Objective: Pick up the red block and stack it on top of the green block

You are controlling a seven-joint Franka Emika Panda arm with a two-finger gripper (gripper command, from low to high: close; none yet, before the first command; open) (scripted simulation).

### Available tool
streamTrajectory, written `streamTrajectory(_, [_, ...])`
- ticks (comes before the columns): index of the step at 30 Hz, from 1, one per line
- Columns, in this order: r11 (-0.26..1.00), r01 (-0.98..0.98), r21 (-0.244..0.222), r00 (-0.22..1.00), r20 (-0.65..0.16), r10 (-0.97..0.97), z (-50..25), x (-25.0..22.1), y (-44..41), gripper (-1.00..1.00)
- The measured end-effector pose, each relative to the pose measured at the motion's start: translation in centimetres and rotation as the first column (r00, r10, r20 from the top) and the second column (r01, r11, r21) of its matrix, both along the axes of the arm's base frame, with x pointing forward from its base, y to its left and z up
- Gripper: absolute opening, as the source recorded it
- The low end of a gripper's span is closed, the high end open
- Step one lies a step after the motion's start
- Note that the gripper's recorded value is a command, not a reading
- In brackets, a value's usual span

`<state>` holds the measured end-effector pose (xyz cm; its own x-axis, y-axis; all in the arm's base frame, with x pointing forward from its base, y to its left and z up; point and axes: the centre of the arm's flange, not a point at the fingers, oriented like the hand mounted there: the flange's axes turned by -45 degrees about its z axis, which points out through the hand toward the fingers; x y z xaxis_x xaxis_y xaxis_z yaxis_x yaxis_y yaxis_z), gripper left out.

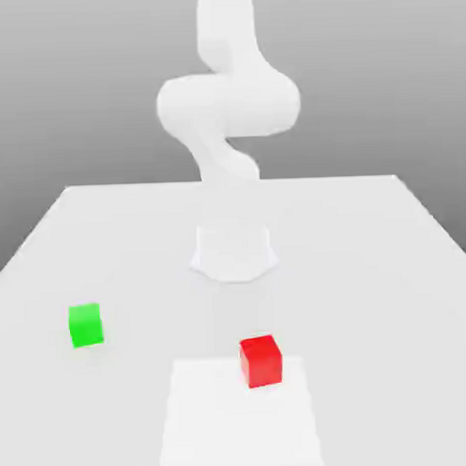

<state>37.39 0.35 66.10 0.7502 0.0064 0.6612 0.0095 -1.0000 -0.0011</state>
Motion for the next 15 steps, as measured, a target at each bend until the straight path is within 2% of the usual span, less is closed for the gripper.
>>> streamTrajectory(4, [0.999,-0.042,-0.015,0.988,-0.149,0.039,-9.9,3.6,0.8,0.00])
streamTrajectory(8, [0.996,-0.087,-0.024,0.953,-0.293,0.076,-19.9,4.7,1.6,0.00])
streamTrajectory(12, [0.990,-0.137,-0.025,0.892,-0.438,0.112,-30.0,3.3,2.3,0.00])
streamTrajectory(15, [0.984,-0.179,-0.020,0.823,-0.551,0.139,-37.6,0.5,2.8,0.00])
